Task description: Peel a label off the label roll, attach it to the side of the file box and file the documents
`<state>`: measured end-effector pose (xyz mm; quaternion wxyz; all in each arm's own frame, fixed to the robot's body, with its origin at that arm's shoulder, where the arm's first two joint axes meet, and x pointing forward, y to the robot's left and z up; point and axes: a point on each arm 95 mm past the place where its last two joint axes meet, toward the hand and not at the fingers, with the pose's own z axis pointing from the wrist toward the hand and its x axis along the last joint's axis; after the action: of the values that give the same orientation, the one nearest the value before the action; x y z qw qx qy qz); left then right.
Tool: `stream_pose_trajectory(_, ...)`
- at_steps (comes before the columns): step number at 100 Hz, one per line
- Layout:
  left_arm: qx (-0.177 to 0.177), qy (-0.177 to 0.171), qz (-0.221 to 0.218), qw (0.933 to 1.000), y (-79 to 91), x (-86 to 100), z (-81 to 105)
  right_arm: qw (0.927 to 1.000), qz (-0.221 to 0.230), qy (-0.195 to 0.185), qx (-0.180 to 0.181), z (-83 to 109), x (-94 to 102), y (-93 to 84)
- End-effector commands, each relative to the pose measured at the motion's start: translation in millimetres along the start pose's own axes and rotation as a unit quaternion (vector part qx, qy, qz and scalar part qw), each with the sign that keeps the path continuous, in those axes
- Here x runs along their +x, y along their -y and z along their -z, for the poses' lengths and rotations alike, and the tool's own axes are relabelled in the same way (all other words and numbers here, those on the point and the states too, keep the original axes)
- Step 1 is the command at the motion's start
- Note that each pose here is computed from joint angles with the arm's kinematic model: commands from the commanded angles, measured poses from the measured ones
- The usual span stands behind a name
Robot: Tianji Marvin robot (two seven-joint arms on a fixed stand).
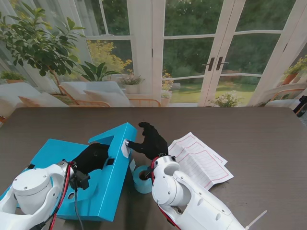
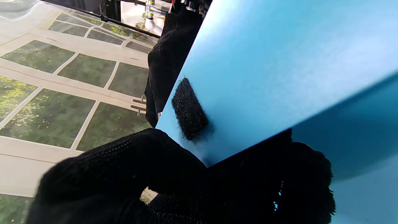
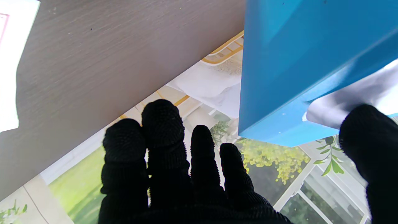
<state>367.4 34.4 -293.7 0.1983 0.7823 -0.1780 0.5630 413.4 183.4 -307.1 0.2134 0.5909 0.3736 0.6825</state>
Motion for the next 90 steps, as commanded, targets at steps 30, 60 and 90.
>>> stream_pose_trajectory(30, -0.01, -0.002, -0.003, 0.9999, -5.1, 2.4, 5.2, 0.9999, 0.009, 0.008, 0.011, -4.6, -4.2, 2.4)
stream_pose_trajectory(60, -0.006, -0.002, -0.006, 1.0, -4.0, 4.2, 9.1, 0.9996, 0.017, 0.012, 0.02, -3.5, -12.4, 5.3)
stream_pose_trajectory(90, 0.0, 0.002, -0.012, 0.9999, 0.3, 6.7, 14.1, 0.9995, 0.018, 0.013, 0.02, -3.2, -14.7, 4.1)
